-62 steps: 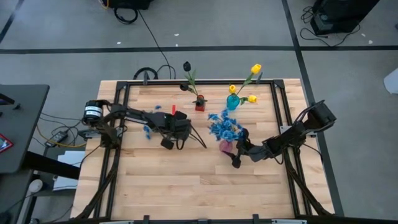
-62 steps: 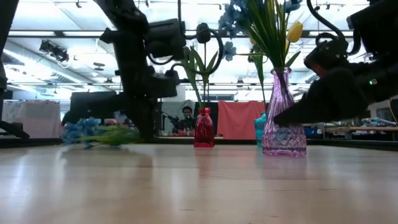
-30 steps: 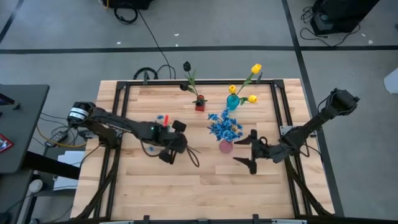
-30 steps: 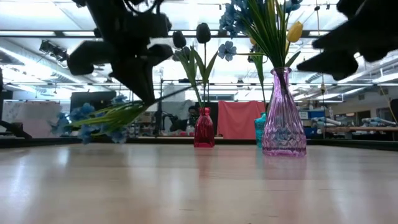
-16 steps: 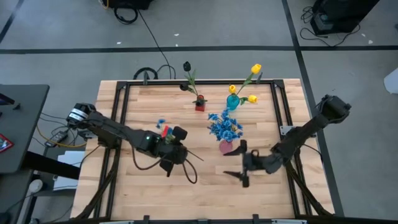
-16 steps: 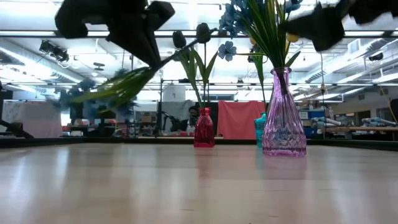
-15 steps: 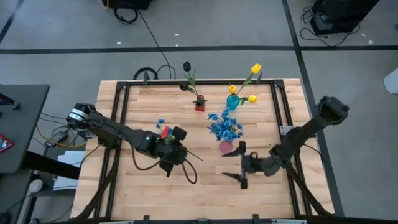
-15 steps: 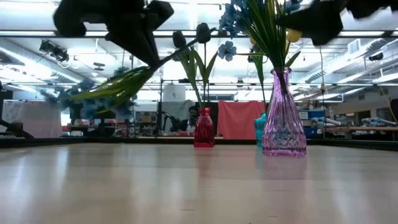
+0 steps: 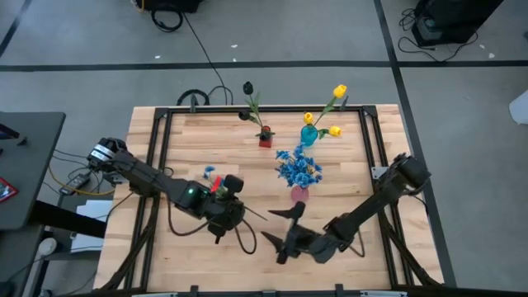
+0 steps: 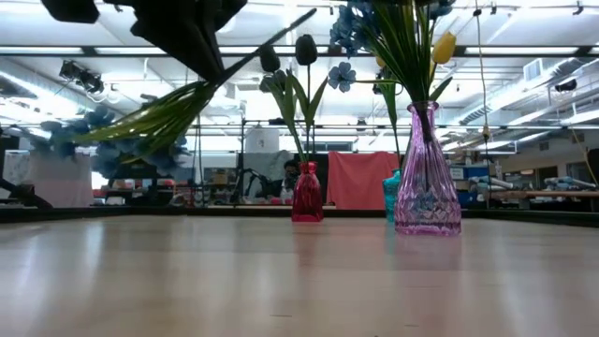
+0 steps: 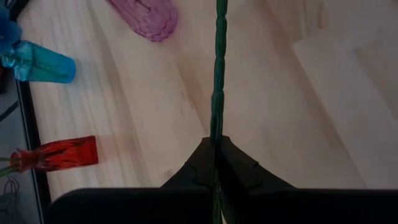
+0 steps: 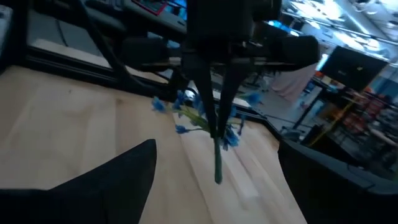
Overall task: Sort flowers into vase by color
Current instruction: Put the blue flowers into the pink vase
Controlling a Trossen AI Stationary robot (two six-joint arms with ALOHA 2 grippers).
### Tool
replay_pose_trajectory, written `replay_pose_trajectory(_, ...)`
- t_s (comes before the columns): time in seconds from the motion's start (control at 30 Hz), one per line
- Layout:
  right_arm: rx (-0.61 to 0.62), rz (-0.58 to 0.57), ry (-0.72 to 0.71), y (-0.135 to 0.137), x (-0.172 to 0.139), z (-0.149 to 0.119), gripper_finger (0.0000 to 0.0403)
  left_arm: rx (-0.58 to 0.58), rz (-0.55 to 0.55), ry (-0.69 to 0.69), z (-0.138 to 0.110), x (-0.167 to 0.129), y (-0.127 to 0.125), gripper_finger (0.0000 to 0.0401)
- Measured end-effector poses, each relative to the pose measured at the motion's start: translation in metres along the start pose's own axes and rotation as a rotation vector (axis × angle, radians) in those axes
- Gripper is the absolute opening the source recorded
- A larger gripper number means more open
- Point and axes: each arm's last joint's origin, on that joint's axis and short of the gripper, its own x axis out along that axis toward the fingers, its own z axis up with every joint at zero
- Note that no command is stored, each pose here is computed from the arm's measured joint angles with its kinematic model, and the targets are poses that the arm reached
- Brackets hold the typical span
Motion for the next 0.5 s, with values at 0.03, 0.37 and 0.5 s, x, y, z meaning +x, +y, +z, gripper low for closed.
replay_pose_trajectory(0.03, 0.001, -0.009, 0.002, 0.003, 0.004, 0.000, 0.0346, 0.003, -0.002, 0.000, 0.000, 0.000, -0.001, 0.0014)
replay_pose_trajectory(0.37, 0.022, -0.072, 0.033, 0.018, 0.031, -0.008, 0.0227, 0.038, 0.000, 0.049, -0.005, -0.002, -0.004, 0.0014)
replay_pose_trajectory(0.5, 0.028, -0.060, 0.035, 0.016, 0.033, -0.007, 0.0150, 0.042, -0.001, 0.057, -0.006, -0.002, -0.004, 0.0014)
